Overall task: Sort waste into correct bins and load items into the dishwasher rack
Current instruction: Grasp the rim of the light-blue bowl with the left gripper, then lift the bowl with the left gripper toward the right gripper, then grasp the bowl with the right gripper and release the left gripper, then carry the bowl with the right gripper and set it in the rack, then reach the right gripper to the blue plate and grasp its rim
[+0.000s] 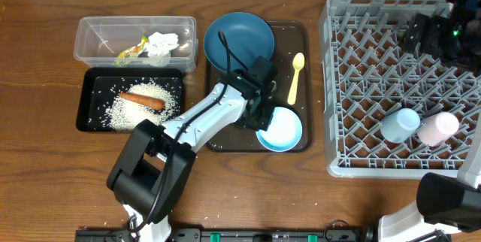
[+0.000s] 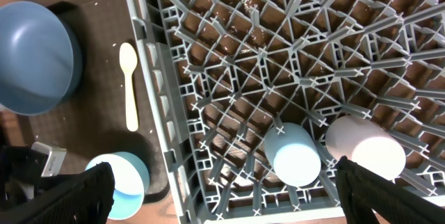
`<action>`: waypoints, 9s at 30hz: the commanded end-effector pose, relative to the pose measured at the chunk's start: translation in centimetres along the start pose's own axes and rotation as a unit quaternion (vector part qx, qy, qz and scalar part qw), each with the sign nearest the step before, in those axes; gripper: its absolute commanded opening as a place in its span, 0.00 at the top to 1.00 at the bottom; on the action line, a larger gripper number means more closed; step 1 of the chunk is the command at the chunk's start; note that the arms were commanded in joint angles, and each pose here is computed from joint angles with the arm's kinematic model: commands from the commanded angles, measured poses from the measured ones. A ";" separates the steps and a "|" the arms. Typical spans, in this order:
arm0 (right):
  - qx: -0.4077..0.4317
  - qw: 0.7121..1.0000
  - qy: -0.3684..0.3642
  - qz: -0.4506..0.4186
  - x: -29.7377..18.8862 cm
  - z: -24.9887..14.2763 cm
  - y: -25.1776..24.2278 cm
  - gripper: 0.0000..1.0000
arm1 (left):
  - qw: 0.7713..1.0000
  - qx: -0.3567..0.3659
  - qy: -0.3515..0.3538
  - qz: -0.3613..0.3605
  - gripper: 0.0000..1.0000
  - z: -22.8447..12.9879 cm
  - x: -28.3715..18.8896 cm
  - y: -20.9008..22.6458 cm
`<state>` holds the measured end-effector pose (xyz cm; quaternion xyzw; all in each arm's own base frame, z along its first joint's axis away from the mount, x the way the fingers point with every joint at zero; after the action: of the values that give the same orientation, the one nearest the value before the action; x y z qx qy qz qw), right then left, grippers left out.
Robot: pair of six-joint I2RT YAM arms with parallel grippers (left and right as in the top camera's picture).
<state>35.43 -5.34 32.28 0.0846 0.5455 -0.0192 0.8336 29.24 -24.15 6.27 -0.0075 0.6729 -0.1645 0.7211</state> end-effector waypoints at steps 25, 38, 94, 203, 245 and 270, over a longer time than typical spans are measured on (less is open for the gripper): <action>-0.024 1.000 -0.004 0.019 0.4 0.3 1.5 0.01 | 0.979 -0.066 0.017 -0.194 0.94 1.7 -5.4 -0.2; -0.076 0.991 -0.023 0.106 0.2 0.9 5.5 0.01 | 0.889 -0.068 0.012 -0.452 0.94 4.1 -11.4 -1.0; -0.172 0.975 0.029 0.140 7.1 -1.0 20.0 0.04 | 0.992 -0.064 -0.104 0.041 0.71 5.1 -2.6 3.6; 0.063 0.868 -0.246 -0.426 4.2 6.7 1.5 0.99 | 0.940 -0.242 -0.239 0.035 0.07 4.7 -17.5 14.0; -0.159 0.794 -0.107 -0.578 20.2 8.2 1.9 0.99 | 0.940 -0.242 -0.239 0.035 0.04 4.7 -17.5 14.0; -0.192 0.815 -0.106 -0.536 21.5 7.5 4.8 0.99 | 0.940 -0.242 -0.239 0.035 0.04 4.7 -17.5 14.0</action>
<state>50.99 -2.83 18.14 -0.3885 0.3963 -0.4091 0.7243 35.95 -7.70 19.84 -0.1971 0.5075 0.0349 0.8381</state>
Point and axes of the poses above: each gripper's point midway between its finger pads, its own x axis out along the fingers, its own y axis along the line the jaws close on, z = x × y, the point moved 3 cm from there along -x, back along the fingers, and after that the axes turned 8 degrees about -x, right-handed, at the moved point
